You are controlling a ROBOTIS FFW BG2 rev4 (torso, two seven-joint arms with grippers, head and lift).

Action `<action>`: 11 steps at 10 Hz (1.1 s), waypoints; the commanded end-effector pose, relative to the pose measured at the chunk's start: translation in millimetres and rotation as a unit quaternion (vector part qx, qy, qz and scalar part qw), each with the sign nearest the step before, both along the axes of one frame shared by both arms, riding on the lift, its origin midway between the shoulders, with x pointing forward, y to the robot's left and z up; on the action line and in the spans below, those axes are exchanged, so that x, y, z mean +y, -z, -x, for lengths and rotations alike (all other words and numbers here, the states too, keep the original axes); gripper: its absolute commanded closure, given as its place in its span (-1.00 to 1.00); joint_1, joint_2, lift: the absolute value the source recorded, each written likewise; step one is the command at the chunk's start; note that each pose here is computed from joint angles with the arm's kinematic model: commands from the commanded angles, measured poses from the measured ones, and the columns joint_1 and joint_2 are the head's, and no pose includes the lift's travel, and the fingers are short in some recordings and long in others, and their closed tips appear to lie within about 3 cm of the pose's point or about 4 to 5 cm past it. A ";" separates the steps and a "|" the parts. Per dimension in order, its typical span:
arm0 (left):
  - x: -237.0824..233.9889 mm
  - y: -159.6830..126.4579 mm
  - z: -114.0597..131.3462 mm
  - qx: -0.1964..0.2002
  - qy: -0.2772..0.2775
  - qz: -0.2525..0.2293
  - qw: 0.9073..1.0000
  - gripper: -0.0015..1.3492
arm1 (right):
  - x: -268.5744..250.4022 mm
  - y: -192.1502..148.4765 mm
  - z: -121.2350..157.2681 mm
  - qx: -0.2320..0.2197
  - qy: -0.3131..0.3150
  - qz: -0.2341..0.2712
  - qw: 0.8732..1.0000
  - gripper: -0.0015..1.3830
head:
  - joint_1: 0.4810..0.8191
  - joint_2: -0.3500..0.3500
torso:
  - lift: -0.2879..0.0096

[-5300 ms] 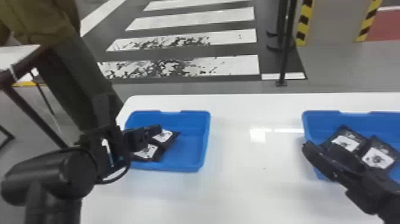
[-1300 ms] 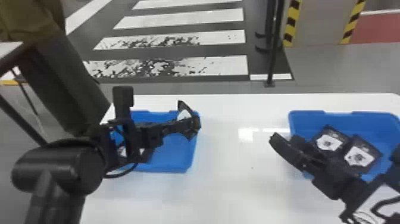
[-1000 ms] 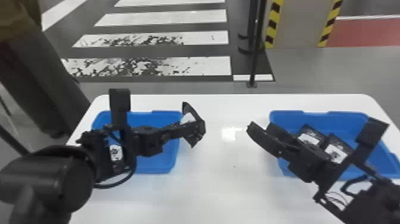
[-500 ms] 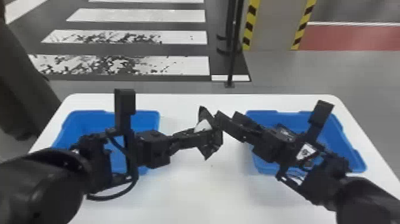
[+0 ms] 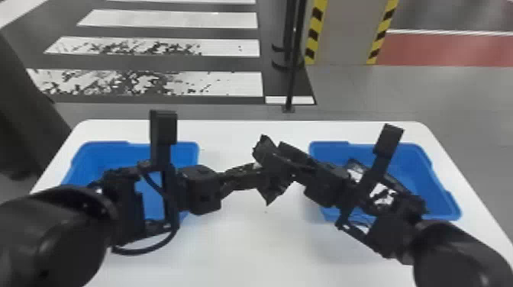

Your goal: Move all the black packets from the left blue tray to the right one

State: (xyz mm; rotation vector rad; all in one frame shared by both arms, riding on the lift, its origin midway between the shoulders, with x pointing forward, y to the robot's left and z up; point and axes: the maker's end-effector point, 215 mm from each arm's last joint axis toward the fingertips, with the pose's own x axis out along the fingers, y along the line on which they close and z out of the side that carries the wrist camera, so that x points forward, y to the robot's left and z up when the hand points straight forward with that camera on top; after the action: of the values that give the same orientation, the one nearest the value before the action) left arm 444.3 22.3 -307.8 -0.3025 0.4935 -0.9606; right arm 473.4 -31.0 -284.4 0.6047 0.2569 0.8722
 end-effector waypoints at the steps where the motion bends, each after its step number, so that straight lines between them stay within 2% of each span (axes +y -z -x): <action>1: -3.2 -3.0 0.1 -0.002 0.003 0.003 1.000 0.79 | 4.1 3.8 1.4 0.005 -0.005 0.001 1.000 -0.59 | 0.27 -0.04 | -0.01; 4: -9.4 -7.5 2.3 -0.003 0.010 0.011 1.000 0.79 | 4.4 5.8 -2.0 0.009 -0.007 0.005 1.000 0.32 | 0.27 -0.03 | -0.01; 5: -9.8 -10.1 0.8 -0.006 0.009 0.013 1.000 0.79 | 1.3 5.1 -5.7 0.004 0.000 0.002 1.000 0.77 | 0.27 -0.04 | -0.01; 6: -10.1 -10.4 1.1 -0.006 0.009 0.013 1.000 0.79 | 0.0 2.8 -8.2 -0.001 0.005 -0.004 1.000 0.85 | 0.27 -0.05 | -0.01; 8: -10.7 -13.4 -0.3 -0.010 0.008 0.017 1.000 0.78 | -1.3 -1.3 -10.5 -0.008 0.010 -0.010 1.000 0.85 | 0.27 -0.06 | -0.01; 9: -12.4 -13.0 3.0 -0.001 0.006 0.027 1.000 0.46 | -3.1 -4.1 -13.8 -0.011 0.016 -0.018 1.000 0.85 | 0.27 -0.06 | -0.01; 10: -9.6 -8.6 4.9 0.008 -0.001 0.031 0.999 -0.24 | -11.2 -6.7 -20.7 -0.015 0.027 -0.021 0.999 0.85 | 0.27 -0.07 | -0.01; 11: -9.2 -4.6 10.2 0.021 0.000 0.039 0.999 -0.75 | -24.4 -10.0 -27.9 -0.021 0.040 -0.017 0.999 0.85 | 0.27 -0.09 | -0.01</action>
State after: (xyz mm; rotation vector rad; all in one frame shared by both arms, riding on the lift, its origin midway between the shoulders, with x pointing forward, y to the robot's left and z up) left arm 437.5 13.3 -301.1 -0.3791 0.4861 -0.9728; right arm 497.7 -48.7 -275.7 0.6287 0.1865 0.8252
